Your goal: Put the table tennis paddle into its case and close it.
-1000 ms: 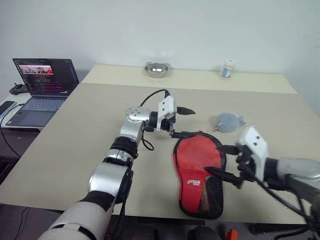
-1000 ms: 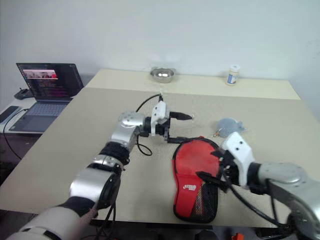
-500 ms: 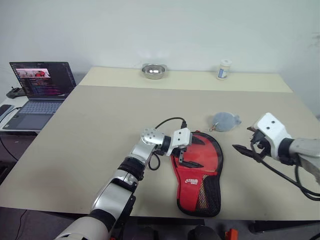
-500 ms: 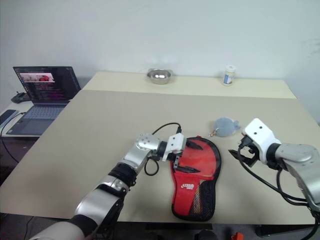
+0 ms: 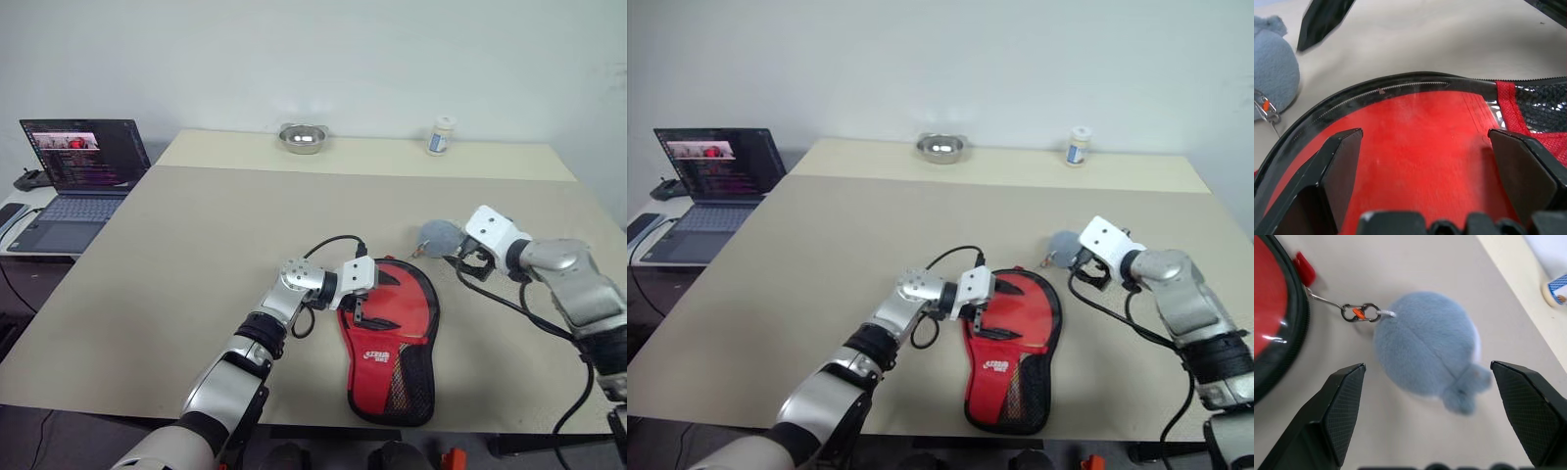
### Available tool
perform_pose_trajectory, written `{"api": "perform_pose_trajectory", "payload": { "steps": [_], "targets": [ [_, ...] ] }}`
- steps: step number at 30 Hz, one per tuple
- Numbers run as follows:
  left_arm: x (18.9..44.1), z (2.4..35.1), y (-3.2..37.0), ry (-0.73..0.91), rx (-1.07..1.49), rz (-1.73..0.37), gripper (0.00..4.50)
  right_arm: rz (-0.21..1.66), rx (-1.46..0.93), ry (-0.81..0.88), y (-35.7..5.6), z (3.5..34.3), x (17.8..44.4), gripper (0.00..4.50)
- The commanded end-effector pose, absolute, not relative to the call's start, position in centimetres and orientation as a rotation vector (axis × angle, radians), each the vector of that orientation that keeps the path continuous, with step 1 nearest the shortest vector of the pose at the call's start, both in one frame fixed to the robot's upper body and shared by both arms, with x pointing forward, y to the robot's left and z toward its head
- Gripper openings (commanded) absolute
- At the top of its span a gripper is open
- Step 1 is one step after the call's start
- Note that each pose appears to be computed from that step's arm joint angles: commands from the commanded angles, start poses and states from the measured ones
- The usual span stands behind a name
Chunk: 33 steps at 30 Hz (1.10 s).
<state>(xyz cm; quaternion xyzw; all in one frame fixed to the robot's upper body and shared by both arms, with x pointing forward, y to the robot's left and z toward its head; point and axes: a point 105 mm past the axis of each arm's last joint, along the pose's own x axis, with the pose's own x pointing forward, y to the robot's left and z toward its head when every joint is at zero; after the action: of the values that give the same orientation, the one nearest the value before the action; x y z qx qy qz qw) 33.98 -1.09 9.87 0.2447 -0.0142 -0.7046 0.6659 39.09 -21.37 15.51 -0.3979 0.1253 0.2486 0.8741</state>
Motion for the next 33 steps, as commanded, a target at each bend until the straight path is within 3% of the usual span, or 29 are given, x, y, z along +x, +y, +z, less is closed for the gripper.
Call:
{"api": "perform_pose_trajectory", "payload": {
  "steps": [1,12,15,21,25,29,33],
  "targets": [
    [34.0,10.5,-1.5,-0.068,0.572,-1.590,4.46,0.521,-0.891,0.216,-20.8,16.3,40.4,4.50],
    [34.0,9.8,-1.3,-0.043,0.577,-1.575,4.46,0.482,-1.000,0.252,-20.2,14.5,44.4,4.50],
    [33.9,9.2,-1.2,-0.024,0.575,-1.574,4.50,0.460,-1.003,0.248,-20.4,14.4,44.7,3.85],
    [33.7,8.0,-1.4,0.020,0.573,-1.581,4.50,0.455,-1.022,0.249,-20.8,14.5,44.7,1.94],
    [33.0,6.6,-1.6,0.069,0.578,-1.625,4.50,0.491,-1.081,0.258,-21.2,14.6,43.7,0.91],
    [32.3,5.9,-1.6,0.098,0.579,-1.676,4.50,0.606,-1.141,0.308,-20.9,14.3,41.5,0.46],
    [32.5,5.1,-1.2,0.135,0.608,-1.672,4.50,0.681,-1.194,0.391,-21.8,14.3,38.6,0.34]
  ]
}}
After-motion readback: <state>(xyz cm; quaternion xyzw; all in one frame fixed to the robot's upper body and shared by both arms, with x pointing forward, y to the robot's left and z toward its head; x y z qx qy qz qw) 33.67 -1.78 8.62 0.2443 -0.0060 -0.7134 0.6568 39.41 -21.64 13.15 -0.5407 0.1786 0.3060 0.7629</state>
